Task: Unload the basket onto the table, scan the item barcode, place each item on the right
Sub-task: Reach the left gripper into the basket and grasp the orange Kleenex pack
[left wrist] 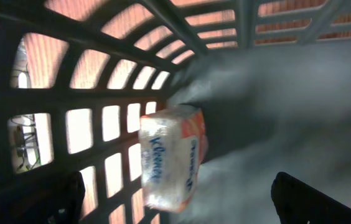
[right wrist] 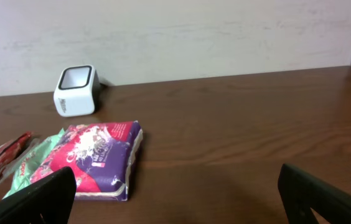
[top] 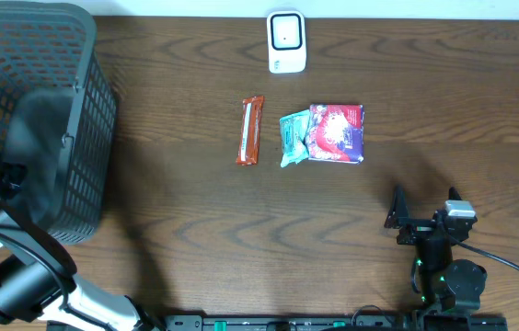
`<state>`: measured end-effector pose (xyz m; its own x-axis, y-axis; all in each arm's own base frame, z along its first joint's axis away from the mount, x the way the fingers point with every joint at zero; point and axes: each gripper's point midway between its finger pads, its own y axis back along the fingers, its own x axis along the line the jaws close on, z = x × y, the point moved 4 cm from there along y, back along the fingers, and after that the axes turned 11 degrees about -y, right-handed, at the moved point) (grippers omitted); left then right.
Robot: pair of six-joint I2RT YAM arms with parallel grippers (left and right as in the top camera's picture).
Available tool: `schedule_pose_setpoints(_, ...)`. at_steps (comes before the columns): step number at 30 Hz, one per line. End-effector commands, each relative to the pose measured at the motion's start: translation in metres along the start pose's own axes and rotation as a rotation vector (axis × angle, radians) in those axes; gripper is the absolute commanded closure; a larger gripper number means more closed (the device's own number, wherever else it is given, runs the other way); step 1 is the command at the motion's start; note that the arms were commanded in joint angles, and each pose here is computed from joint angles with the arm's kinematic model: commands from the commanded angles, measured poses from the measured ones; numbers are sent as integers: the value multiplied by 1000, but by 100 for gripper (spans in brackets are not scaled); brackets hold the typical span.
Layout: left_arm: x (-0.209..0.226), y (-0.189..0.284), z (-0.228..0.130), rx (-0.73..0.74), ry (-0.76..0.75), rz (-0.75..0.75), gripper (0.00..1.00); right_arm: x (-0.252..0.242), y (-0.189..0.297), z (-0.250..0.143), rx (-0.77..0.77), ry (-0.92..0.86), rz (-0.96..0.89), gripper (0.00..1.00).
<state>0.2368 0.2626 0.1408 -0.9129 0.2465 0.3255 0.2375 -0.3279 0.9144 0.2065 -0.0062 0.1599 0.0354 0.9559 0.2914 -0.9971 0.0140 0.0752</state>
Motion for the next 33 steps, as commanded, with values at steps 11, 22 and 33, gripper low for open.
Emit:
schedule_pose_setpoints(11,-18,-50,-16,129,-47,69,37,-2,0,0,-3,9,-10,1)
schedule_pose_setpoints(22,-16,-3,0,46,11,-69,93,-2,0,0,-3,9,-10,1)
schedule_pose_setpoints(33,-10,175,-17,-203,49,-783,93,-2,0,0,-3,9,-10,1)
